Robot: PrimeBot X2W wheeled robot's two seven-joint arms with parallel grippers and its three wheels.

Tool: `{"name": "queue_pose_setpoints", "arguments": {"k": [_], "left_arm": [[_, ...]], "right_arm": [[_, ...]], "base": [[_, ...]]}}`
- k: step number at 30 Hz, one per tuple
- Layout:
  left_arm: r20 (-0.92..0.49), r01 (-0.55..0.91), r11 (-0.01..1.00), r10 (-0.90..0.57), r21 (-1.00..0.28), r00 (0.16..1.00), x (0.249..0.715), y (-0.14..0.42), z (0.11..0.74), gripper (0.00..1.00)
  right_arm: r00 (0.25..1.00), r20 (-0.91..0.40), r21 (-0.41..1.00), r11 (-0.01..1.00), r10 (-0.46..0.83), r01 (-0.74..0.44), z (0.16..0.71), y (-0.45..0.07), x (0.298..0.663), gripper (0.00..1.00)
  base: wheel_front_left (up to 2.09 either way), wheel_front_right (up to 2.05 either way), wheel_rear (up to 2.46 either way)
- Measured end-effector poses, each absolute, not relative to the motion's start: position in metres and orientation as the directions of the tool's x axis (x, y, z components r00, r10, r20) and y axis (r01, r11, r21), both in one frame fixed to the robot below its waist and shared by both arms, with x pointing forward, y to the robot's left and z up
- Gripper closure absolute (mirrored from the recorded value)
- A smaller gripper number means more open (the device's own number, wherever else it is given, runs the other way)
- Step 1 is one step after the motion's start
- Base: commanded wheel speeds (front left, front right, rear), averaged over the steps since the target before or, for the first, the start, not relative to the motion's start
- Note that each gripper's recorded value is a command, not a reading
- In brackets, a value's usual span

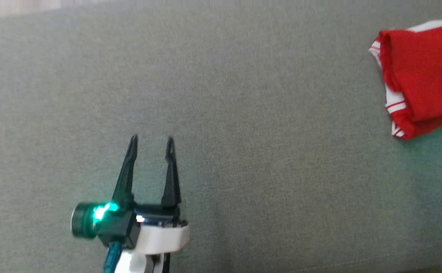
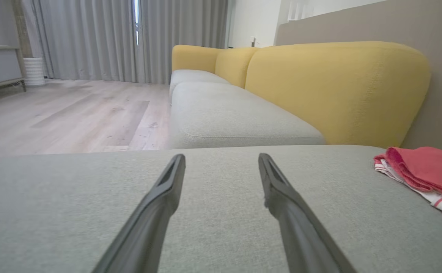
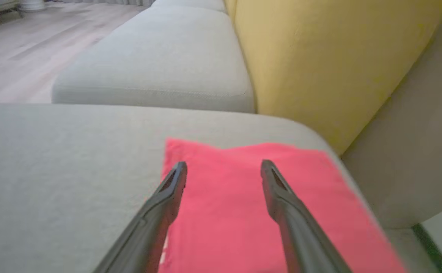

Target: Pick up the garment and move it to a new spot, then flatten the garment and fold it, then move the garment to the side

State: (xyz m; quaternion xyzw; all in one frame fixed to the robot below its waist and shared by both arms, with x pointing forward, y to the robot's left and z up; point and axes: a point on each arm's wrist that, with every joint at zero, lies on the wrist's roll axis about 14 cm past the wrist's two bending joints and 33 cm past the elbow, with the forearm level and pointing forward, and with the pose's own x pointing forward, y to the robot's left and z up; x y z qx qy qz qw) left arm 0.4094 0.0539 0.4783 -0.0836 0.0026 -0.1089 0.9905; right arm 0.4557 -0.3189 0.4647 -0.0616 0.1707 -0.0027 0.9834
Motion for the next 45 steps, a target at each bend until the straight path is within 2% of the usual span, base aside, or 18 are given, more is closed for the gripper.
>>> {"name": "queue_pose_setpoints", "arguments": {"k": [4, 11, 17, 22, 28, 34, 45], "left_arm": [[0.005, 0.178, 0.973, -0.179, -0.148, 0.984, 0.391, 0.065, 0.482, 0.0], [0.024, 0.097, 0.98, -0.094, -0.174, 0.995, 0.362, 0.092, 0.496, 0.0], [0.049, 0.046, 0.983, -0.037, -0.179, 0.998, 0.329, 0.114, 0.506, 0.0], [0.092, 0.02, 0.983, -0.003, -0.184, 0.996, 0.309, 0.126, 0.518, 0.0], [0.082, -0.015, 0.985, 0.029, -0.169, 0.996, 0.294, 0.14, 0.514, 0.0], [0.066, -0.006, 0.988, 0.016, -0.153, 0.998, 0.29, 0.141, 0.507, 0.0], [0.056, 0.01, 0.989, -0.002, -0.15, 0.998, 0.293, 0.137, 0.504, 0.0]], "right_arm": [[0.934, -0.34, -0.006, 0.993, 0.112, -0.122, 0.44, -0.253, 0.428, 0.0], [0.92, -0.222, 0.138, 0.945, 0.322, -0.297, 0.437, -0.151, 0.384, 0.0], [0.913, -0.133, 0.18, 0.915, 0.386, -0.36, 0.446, -0.108, 0.349, 0.0], [0.942, 0.015, 0.152, 0.93, 0.336, -0.334, 0.488, -0.112, 0.347, 0.0], [0.964, -0.037, 0.133, 0.958, 0.262, -0.255, 0.469, -0.131, 0.324, 0.0], [0.977, -0.042, 0.149, 0.969, 0.207, -0.199, 0.466, -0.141, 0.319, 0.0], [0.982, -0.031, 0.154, 0.972, 0.187, -0.18, 0.469, -0.144, 0.317, 0.0]], "base": [[0.0, 0.0, 0.0], [0.0, 0.0, 0.0], [0.0, 0.0, 0.0], [0.0, 0.0, 0.0], [0.0, 0.0, 0.0], [0.0, 0.0, 0.0], [0.0, 0.0, 0.0]]}}
